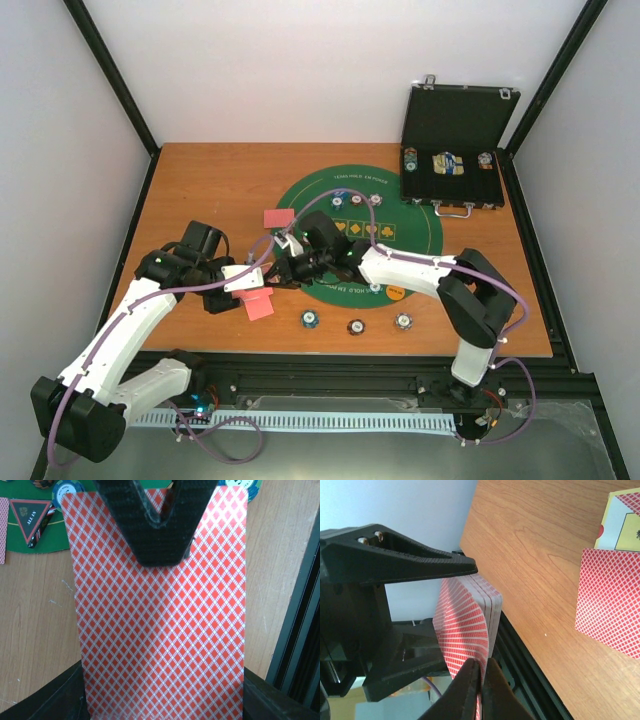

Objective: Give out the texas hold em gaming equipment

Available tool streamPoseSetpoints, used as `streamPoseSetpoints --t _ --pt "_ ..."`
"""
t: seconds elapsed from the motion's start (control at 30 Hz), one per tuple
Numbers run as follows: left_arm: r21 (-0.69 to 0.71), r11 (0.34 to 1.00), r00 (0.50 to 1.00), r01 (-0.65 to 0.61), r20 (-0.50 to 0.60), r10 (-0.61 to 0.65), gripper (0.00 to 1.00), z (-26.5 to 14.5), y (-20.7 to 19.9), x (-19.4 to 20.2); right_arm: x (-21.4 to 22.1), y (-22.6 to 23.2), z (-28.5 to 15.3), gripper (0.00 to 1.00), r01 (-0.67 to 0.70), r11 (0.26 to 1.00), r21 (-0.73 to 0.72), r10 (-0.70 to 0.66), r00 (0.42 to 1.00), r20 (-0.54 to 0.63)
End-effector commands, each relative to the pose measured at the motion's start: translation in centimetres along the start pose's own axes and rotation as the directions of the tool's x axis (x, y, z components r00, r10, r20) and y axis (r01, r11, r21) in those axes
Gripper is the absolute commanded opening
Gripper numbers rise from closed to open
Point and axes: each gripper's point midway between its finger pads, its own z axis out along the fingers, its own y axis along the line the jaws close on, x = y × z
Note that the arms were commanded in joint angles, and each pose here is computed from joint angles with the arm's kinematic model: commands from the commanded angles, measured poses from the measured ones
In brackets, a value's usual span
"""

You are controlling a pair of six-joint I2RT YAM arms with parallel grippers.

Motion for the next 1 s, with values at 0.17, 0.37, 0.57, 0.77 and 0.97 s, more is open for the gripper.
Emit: streamPoseSetpoints --t 0.17,0.37,0.57,0.77,0.97 --pt "-0.052 0.998 0.999 -0.034 0.027 0.035 0.32 -0.6 1.0 -0.7 0.5 -1.5 -1.7 0.03 -0.046 0.996 0.075 0.045 0.999 0.013" --pt "-0.052 0.998 0.999 -0.036 0.013 0.037 0.32 -0.4 0.9 -0.4 -0.5 -2.2 -4.0 0.03 -0.046 0.995 0.089 0.043 0.998 0.037" --pt "-0.052 0.998 0.999 -0.03 0.015 0.031 0.31 -0.4 1.0 -0.5 -3.0 -4.3 -8.8 0.03 -0.063 0.992 0.111 0.051 0.993 0.106" --pt "-0.047 0.999 1.0 -0.023 0.02 0.024 0.31 -0.5 1.0 -0.7 -7.0 -6.6 -13.4 0.03 -0.075 0.989 0.125 0.051 0.981 0.19" --pt "-0.044 0.999 1.0 -0.014 0.023 0.015 0.32 -0.7 1.2 -0.9 -14.2 -11.3 -18.3 0.03 -0.12 0.977 0.176 0.065 0.955 0.291"
